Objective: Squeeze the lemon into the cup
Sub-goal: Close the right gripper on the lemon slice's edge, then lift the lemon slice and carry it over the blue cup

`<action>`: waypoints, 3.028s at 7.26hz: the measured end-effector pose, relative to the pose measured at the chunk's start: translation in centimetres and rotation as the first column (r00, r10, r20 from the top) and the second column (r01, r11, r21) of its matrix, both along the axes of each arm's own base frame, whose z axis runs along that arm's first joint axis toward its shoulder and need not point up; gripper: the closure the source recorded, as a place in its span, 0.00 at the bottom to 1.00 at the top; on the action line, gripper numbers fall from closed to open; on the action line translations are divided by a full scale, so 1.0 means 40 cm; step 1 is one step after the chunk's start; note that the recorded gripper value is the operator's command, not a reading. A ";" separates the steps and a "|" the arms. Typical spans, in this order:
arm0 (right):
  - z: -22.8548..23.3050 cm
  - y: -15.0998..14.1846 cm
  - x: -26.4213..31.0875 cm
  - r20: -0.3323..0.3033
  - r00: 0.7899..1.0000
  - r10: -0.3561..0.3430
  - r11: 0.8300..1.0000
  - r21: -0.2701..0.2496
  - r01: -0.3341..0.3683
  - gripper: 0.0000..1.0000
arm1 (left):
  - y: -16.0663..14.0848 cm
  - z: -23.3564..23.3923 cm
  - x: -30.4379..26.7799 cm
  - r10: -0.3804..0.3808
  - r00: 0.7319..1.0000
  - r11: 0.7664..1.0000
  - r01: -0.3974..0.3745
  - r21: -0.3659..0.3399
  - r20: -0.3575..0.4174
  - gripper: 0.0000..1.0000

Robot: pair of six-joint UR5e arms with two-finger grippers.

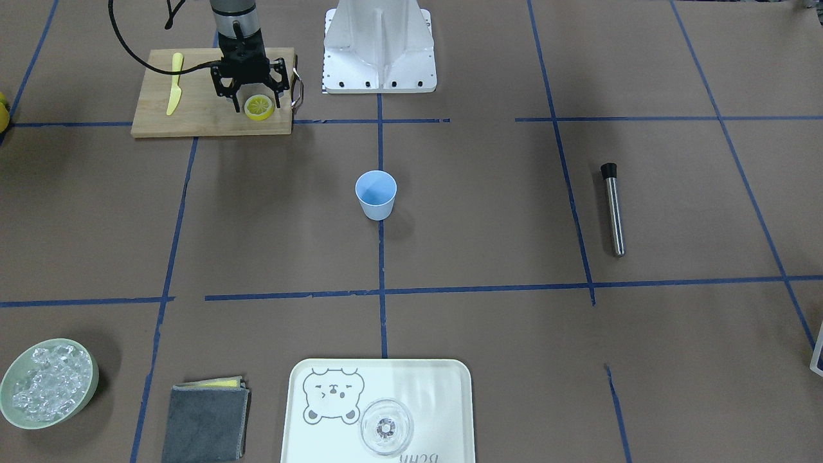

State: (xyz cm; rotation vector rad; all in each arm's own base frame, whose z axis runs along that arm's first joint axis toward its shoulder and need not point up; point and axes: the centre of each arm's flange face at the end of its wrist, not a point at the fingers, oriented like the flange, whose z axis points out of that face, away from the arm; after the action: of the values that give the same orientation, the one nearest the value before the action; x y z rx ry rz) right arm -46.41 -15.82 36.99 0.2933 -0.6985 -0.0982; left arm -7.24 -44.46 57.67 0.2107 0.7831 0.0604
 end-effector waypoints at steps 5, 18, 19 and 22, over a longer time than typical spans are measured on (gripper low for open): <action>0.013 0.003 -0.004 -0.010 1.000 -0.004 1.000 -0.002 0.004 0.55 | 0.000 -0.008 0.000 0.000 1.000 1.000 0.000 0.007 0.001 0.00; -0.073 -0.059 0.077 0.056 0.998 0.001 0.999 -0.053 0.002 0.84 | -0.004 -0.017 0.000 -0.001 1.000 1.000 0.001 0.013 0.000 0.00; -0.085 -0.072 0.091 0.052 0.999 0.006 0.998 -0.066 -0.002 0.85 | -0.004 -0.017 0.000 -0.001 1.000 1.000 0.001 0.013 0.000 0.00; -0.117 -0.111 0.138 0.045 0.999 0.010 0.995 -0.096 -0.005 1.00 | -0.010 -0.019 0.001 -0.001 1.000 1.000 0.001 0.014 -0.001 0.00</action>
State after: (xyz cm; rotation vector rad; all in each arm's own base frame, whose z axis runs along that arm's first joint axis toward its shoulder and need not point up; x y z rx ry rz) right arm -40.89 -20.27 32.32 0.2071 -0.7450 -0.0510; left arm -7.21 -44.85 56.91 0.2245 0.7838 0.0652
